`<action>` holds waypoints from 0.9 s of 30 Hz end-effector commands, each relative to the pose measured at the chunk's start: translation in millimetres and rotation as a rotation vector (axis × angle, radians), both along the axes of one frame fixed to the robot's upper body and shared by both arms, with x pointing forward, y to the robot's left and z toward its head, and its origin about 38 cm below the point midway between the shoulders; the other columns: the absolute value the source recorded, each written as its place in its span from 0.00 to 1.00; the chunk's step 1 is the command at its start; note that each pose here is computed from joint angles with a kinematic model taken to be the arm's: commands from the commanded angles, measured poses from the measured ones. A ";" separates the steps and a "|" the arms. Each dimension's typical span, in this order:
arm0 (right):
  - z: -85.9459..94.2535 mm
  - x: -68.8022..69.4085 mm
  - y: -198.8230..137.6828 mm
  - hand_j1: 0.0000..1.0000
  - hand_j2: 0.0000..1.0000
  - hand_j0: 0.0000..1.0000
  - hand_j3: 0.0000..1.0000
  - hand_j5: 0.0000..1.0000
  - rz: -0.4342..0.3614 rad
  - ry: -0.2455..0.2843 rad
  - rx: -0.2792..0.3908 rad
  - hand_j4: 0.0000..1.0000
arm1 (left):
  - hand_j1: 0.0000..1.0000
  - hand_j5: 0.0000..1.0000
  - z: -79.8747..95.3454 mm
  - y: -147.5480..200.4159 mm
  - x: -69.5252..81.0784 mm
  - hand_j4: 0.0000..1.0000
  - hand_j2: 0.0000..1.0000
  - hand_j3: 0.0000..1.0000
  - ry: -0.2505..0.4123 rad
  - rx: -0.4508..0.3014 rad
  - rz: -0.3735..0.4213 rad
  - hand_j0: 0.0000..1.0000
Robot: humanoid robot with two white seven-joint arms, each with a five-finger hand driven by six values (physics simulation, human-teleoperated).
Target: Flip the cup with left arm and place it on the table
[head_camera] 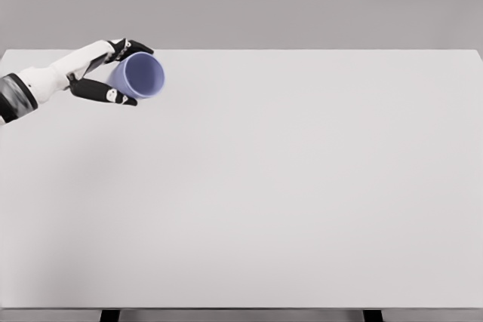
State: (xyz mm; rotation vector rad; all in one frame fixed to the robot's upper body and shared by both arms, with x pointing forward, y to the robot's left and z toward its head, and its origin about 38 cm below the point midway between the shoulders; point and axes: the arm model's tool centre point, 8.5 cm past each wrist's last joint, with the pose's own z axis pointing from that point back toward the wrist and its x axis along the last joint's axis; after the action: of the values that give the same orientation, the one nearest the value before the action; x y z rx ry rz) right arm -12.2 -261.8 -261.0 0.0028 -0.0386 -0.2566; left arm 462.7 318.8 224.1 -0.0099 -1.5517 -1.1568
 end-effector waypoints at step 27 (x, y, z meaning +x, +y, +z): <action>0.0 1.0 0.0 1.00 1.00 1.00 1.00 1.00 0.000 -0.002 0.000 1.00 | 0.76 0.76 -30.4 -21.4 -9.0 0.76 0.76 0.76 0.225 -0.391 -0.026 0.76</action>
State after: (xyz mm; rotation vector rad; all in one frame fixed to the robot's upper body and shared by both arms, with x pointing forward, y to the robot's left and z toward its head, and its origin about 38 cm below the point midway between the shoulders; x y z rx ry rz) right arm -12.2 -261.8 -261.0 0.0028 -0.0386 -0.2566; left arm 453.1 298.1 192.1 -0.3813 -1.5555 -0.8505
